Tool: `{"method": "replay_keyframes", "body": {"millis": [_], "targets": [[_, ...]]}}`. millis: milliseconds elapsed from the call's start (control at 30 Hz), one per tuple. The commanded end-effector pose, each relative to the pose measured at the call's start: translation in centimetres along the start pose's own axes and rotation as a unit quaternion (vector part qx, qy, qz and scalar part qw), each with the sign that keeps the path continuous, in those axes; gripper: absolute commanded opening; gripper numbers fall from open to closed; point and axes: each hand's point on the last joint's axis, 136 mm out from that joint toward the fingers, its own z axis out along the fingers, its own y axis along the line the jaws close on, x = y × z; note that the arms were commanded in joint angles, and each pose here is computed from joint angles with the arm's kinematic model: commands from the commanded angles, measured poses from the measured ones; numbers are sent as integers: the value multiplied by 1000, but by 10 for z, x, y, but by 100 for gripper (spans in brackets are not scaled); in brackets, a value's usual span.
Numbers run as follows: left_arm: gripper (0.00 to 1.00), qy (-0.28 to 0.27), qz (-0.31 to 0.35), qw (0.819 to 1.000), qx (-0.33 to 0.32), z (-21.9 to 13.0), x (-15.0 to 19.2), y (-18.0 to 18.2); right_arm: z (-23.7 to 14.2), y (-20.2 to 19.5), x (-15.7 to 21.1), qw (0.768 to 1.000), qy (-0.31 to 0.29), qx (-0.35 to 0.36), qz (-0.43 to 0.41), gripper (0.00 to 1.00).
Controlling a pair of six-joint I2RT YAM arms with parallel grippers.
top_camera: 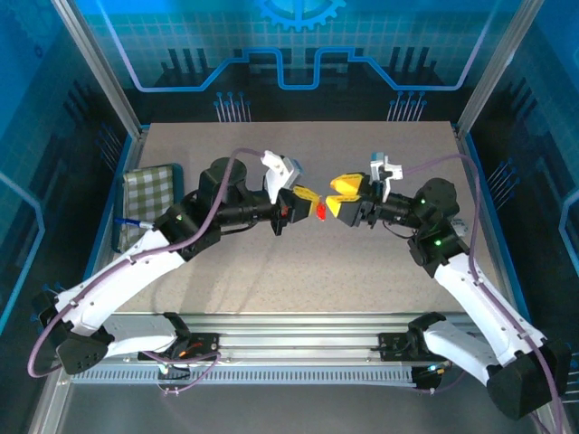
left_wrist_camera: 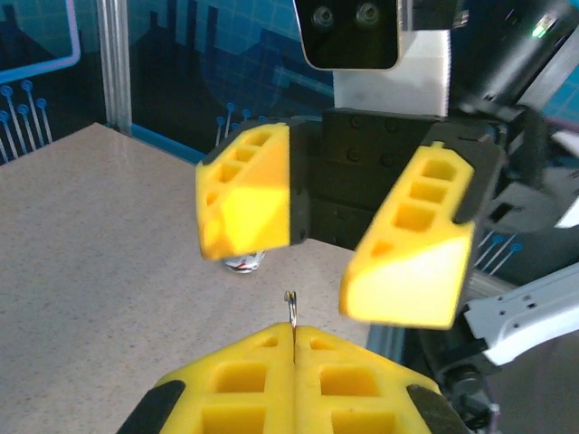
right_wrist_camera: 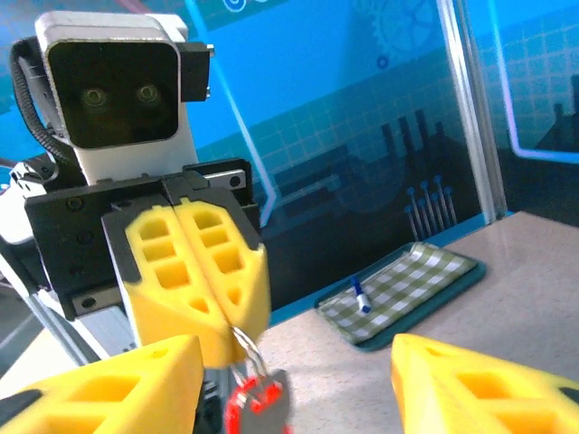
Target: Remove the keys from the keyring
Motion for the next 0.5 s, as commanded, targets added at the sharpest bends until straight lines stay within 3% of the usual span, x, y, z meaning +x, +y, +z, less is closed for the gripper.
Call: {"method": "replay_keyframes", "body": {"millis": [0, 267, 467], "targets": [[0, -31, -24, 998, 45, -11, -20, -12, -10, 14, -25, 998, -37, -56, 11, 56], [0, -24, -34, 996, 78, -11, -26, -21, -3, 27, -32, 988, -7, -149, 42, 54], [0, -20, -36, 995, 87, -9, -27, -22, 4, 36, -25, 985, 16, -166, 35, 50]]}}
